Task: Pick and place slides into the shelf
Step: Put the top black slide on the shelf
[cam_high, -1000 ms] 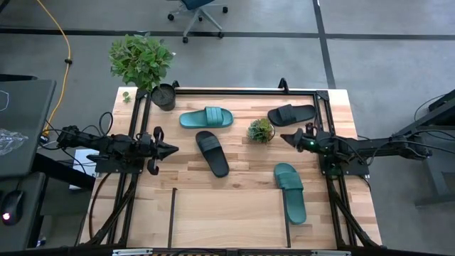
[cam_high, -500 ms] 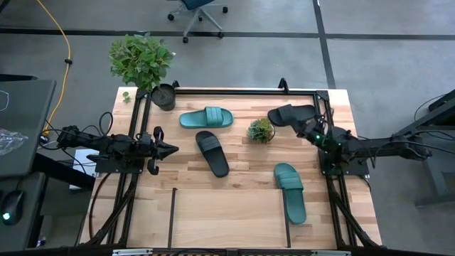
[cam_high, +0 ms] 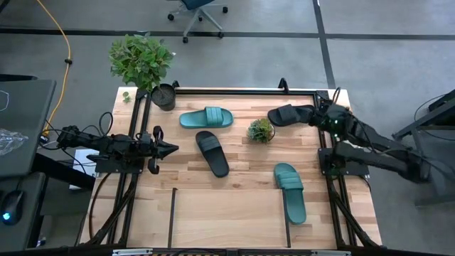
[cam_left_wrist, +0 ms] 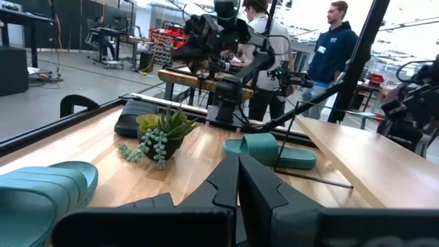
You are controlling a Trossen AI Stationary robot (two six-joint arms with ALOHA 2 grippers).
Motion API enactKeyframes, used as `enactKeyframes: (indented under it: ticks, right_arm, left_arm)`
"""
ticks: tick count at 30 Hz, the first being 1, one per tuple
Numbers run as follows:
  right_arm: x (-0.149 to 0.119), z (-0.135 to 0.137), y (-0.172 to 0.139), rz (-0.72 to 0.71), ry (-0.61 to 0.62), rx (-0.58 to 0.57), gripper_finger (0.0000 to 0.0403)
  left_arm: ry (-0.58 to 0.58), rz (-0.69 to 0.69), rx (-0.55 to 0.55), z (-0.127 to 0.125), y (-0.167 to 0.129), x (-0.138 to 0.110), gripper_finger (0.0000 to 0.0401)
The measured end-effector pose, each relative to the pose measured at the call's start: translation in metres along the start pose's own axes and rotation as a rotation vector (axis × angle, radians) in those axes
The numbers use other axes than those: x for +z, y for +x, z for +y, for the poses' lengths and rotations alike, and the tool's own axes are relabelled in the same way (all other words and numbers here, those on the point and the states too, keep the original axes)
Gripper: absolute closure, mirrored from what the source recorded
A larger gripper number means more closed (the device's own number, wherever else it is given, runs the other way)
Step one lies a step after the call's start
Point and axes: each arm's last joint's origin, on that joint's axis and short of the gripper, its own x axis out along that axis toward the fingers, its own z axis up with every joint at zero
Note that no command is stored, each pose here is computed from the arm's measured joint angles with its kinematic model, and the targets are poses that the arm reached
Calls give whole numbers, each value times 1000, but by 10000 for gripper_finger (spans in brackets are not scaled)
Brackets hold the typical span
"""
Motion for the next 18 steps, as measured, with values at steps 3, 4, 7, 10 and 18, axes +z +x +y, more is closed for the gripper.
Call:
enactKeyframes:
  ticks: [3,4,7,10,18]
  right_arm:
    - [7,-8,2,30,14,8,402]
    - [8,-11,4,44,26,8,402]
    - [13,-20,10,84,43,-5,395]
    - [19,-29,17,121,59,-23,376]
    - [31,-63,44,263,135,-106,306]
  left_arm:
    - [-3,0,0,0,0,0,400]
    - [-3,0,0,0,0,0,400]
    - [-3,-1,1,0,0,0,400]
    - [-3,-1,1,0,0,0,400]
    - [-3,-1,2,0,0,0,400]
